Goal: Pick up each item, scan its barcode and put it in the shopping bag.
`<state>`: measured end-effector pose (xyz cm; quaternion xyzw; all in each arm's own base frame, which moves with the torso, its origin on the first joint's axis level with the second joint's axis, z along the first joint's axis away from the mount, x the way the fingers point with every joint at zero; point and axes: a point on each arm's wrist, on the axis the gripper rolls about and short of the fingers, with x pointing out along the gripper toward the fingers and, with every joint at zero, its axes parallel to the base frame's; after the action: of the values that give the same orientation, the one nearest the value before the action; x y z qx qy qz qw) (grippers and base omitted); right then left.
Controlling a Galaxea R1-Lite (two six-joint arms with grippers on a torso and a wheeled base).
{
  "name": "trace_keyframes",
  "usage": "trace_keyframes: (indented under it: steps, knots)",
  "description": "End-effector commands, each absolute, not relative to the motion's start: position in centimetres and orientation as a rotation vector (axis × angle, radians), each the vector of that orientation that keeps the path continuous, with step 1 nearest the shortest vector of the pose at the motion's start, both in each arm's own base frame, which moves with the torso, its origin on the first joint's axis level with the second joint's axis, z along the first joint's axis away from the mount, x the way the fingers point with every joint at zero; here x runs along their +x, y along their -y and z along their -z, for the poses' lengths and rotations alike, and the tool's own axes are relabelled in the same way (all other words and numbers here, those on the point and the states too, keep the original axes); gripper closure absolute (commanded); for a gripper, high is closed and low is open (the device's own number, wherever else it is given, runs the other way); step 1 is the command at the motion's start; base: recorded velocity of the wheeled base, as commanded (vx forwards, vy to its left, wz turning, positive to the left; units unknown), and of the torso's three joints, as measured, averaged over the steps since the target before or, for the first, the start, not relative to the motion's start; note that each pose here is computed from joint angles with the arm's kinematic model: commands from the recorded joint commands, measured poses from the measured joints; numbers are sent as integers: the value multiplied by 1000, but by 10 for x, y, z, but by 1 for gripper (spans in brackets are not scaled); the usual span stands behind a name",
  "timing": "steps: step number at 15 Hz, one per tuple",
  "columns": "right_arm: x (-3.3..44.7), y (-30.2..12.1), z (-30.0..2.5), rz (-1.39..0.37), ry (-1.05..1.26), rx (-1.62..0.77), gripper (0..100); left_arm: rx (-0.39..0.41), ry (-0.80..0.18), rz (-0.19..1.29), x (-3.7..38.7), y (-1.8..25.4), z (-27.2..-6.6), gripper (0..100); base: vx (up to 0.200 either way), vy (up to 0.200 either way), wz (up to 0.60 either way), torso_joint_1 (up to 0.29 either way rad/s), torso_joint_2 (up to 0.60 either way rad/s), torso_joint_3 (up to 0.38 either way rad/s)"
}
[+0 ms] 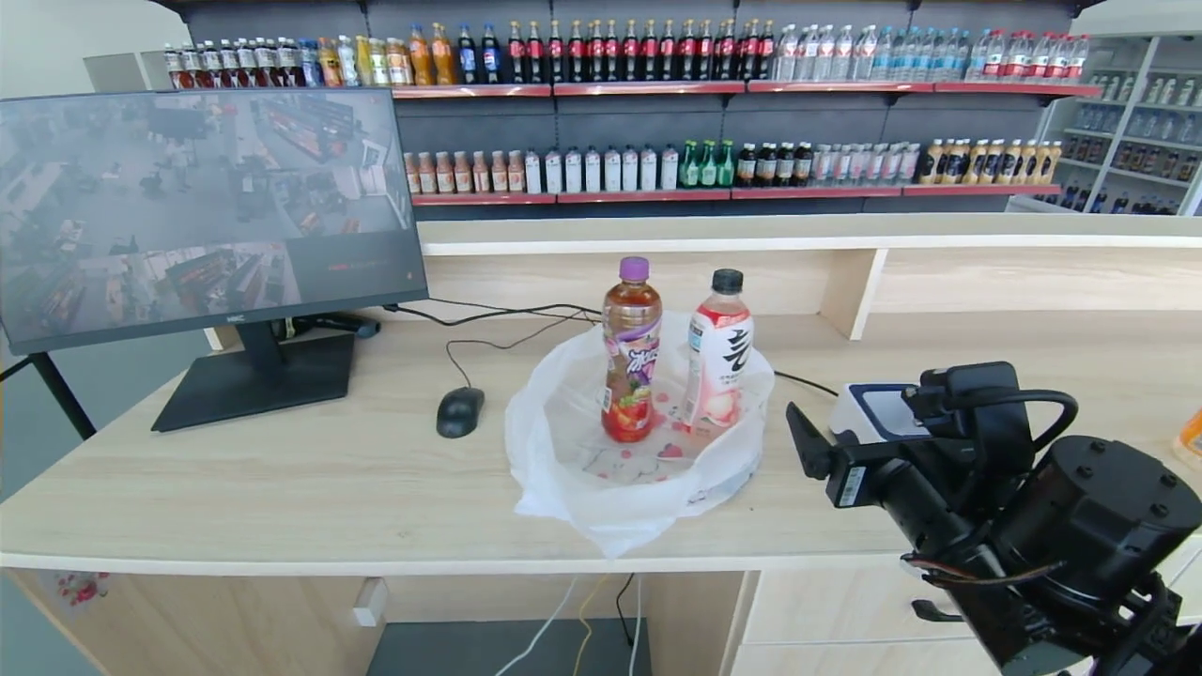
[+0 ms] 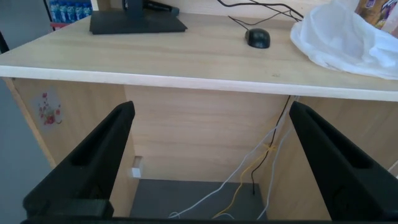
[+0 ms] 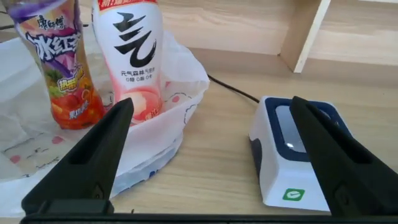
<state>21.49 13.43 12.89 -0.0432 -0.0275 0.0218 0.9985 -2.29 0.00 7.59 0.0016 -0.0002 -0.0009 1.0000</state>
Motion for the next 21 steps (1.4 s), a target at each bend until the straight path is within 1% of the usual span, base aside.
trace_keyframes:
  steps: [1, 21]
  knots:
    - [214, -133, -130, -43, 59, -83, 0, 3, 0, 2, -23, 0, -76, 0, 0, -200, 0, -12, -2, 2]
    - [213, -134, -132, -45, 66, -75, 0, 2, -2, 0, -23, 0, -76, 0, 0, -200, 0, 2, 1, 4]
